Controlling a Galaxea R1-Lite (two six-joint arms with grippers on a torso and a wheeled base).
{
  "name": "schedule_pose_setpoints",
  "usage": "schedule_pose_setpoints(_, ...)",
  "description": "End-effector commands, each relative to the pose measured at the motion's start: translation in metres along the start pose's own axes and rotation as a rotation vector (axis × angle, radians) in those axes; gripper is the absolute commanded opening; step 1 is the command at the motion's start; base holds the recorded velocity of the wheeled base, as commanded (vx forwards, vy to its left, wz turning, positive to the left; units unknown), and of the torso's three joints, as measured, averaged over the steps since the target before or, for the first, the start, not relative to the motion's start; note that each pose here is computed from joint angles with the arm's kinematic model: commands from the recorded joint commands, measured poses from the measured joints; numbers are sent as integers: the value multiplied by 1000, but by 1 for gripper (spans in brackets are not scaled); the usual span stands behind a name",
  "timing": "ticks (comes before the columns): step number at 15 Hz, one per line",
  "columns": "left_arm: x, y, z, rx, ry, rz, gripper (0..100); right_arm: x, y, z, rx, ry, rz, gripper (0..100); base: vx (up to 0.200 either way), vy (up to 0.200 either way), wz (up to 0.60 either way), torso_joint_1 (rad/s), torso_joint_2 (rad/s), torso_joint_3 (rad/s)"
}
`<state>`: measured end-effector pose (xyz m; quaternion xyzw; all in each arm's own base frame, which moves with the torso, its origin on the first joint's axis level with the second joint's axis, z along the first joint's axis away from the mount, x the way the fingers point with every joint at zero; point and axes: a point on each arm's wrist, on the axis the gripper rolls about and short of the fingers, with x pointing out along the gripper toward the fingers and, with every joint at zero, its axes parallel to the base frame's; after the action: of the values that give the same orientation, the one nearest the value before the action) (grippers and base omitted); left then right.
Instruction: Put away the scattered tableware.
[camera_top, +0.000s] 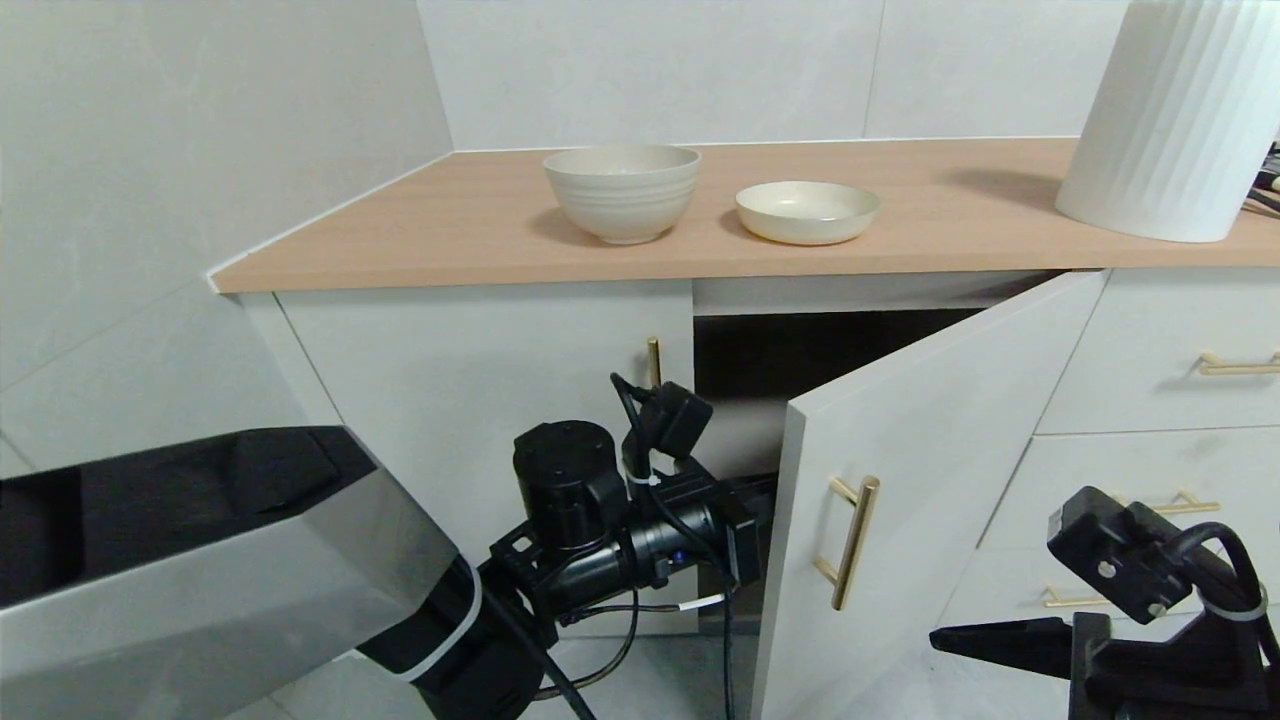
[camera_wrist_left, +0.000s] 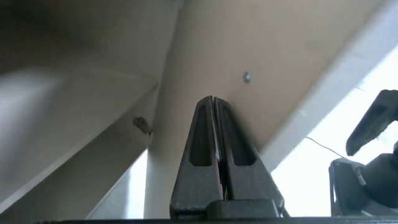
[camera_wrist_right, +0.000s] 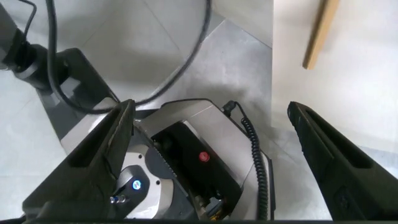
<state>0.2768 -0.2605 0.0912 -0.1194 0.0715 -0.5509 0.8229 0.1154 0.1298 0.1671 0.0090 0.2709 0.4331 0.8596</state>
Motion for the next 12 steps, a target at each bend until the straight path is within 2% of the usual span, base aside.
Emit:
schedule_pose_setpoints(1,5,4,-2,1,-2,1,0,1,1,0,-1,5,3,100,0,0,0,0,0,0)
schedule_pose_setpoints(5,9,5,-2,3,-5,-2,0,3,3,-3,-6,24,28,100,0,0,0,0,0,0)
schedule_pose_setpoints(11,19,3,0,-1,-6,-18,0,3,6,-6,-14,38,47,100,-200,0,0,3,6,1)
schedule_pose_setpoints(12,22,3,-5,-6,6,-19,0,3,6,-6,-14,39,49,100,0,0,0,0,0,0)
